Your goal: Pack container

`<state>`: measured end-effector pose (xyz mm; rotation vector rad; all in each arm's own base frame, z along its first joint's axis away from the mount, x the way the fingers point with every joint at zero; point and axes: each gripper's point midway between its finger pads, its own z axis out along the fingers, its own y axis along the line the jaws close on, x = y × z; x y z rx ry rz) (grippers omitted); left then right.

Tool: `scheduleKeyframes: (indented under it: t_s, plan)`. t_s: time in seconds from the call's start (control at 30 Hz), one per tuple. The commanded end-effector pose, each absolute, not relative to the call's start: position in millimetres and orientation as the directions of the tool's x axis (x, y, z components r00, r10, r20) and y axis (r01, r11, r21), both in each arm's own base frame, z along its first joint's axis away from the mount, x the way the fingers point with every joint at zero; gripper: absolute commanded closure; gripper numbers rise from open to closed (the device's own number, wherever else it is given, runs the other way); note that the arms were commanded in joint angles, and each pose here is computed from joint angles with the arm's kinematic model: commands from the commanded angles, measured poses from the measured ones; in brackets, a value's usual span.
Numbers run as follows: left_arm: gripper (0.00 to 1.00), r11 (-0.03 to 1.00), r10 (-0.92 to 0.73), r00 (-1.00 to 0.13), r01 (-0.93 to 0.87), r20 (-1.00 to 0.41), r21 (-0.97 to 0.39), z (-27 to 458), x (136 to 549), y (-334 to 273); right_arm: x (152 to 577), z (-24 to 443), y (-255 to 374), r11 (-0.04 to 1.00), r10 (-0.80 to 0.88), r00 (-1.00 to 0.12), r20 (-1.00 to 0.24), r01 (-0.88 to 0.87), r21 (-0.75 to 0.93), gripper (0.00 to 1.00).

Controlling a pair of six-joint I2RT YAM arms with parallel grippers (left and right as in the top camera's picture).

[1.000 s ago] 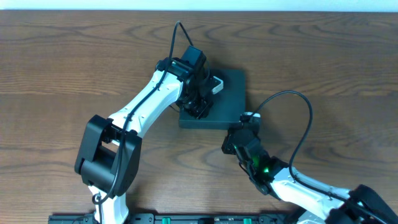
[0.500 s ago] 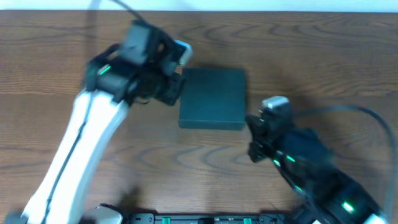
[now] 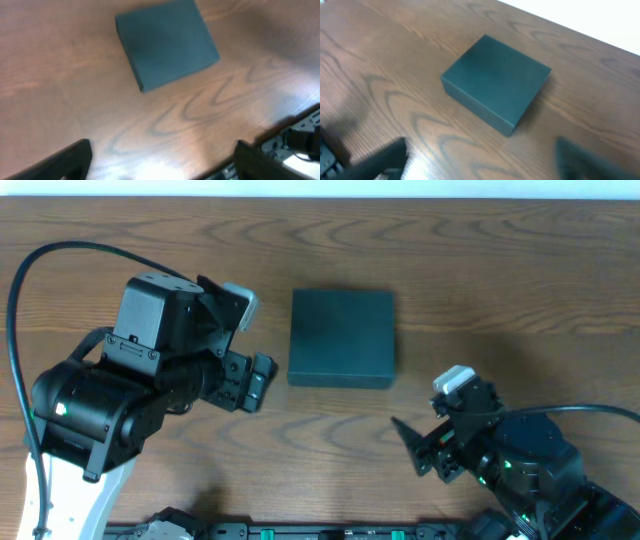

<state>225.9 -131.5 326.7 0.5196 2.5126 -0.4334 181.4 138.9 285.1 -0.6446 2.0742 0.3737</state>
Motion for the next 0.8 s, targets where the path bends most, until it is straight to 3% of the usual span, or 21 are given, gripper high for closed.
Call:
scheduleKeyframes:
  t_s: [0.0,0.77]
  plan:
    - [0.05,0.886,0.261,-0.811,0.417,-0.524,-0.204,321,220,-128,177,288,139,0.805,-0.319,-0.445,-0.837,-0.593,0.009,0.01]
    - [0.04,0.888,0.260,-0.813,0.414,-0.522,-0.202,321,218,-126,171,276,133,0.805,-0.352,-0.484,-0.801,-0.593,0.004,0.01]
